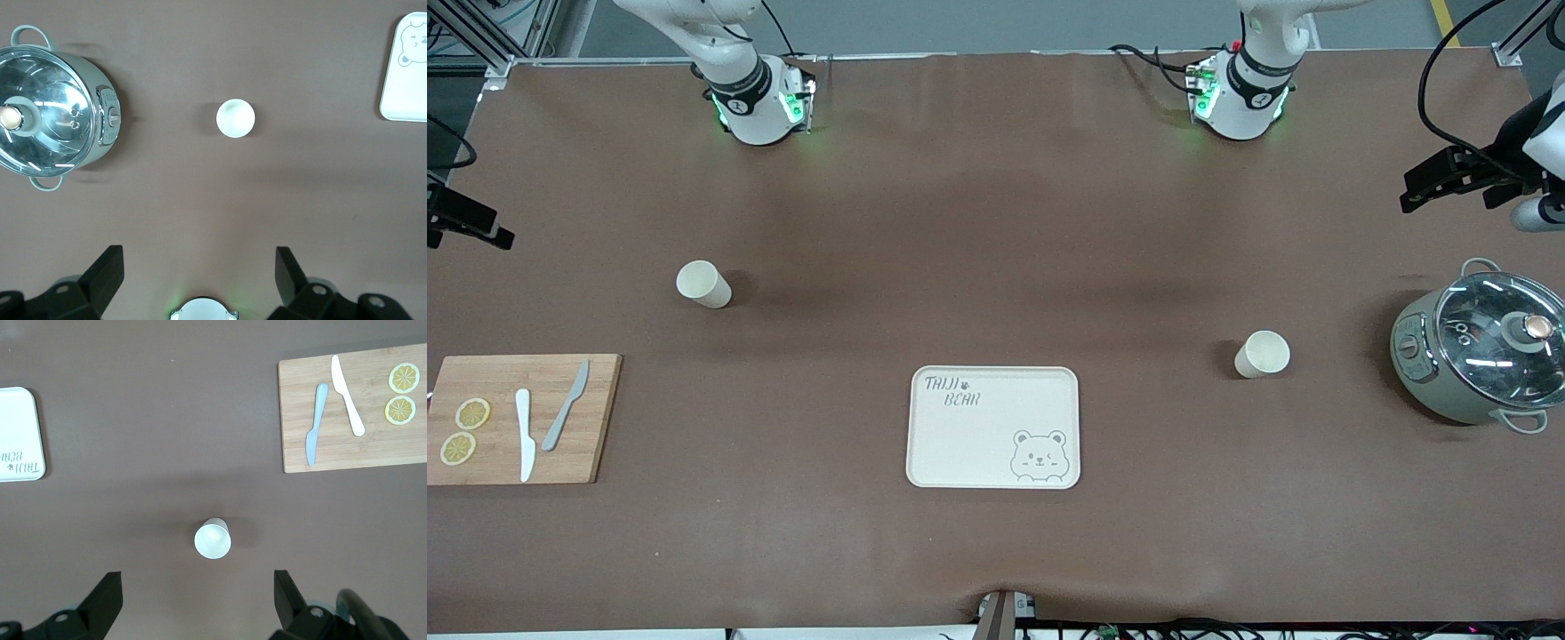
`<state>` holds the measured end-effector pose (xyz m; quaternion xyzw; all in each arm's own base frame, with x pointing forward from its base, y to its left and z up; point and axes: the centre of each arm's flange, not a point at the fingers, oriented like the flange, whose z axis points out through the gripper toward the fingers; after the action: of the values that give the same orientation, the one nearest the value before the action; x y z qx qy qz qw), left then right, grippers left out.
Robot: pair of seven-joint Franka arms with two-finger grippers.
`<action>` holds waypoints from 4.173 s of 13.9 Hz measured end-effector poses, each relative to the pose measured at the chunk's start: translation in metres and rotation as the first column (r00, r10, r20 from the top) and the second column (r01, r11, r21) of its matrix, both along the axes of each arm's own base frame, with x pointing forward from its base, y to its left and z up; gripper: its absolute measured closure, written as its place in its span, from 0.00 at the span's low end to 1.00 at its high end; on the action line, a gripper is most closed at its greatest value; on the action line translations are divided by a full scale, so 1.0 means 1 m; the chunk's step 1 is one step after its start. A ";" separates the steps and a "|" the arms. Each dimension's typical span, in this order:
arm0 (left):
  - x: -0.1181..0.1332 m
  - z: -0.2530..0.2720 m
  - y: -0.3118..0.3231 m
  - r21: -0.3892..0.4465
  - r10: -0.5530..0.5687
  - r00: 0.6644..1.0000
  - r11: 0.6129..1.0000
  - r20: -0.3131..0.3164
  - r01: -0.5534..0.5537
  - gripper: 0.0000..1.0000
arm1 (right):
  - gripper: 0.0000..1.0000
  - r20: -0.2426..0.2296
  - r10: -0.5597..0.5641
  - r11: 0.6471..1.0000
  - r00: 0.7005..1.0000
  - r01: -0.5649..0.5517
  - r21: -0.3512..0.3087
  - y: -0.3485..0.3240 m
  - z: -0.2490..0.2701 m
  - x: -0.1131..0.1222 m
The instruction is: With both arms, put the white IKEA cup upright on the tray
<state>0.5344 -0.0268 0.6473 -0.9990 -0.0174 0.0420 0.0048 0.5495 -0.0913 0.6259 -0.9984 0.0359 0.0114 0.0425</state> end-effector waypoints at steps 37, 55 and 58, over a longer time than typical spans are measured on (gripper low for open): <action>0.048 -0.255 0.022 -0.012 0.044 0.999 0.999 0.029 -0.044 0.00 | 0.00 -0.203 -0.028 1.000 0.979 0.030 0.009 -0.024 -0.127 0.016; 0.041 -0.413 0.006 -0.061 0.031 0.997 0.998 0.070 -0.027 0.56 | 0.00 -0.139 -0.058 0.998 0.989 0.055 -0.020 -0.005 -0.342 -0.088; 0.043 -0.410 -0.005 -0.069 0.014 0.997 0.998 0.079 -0.009 0.89 | 0.00 -0.111 -0.061 0.998 0.992 0.058 -0.029 -0.003 -0.362 -0.103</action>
<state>0.5777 -0.0321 0.2377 -0.9993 -0.0218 0.0026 -0.0302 0.4467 -0.0941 0.2638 -0.9951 0.0683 0.0657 0.0277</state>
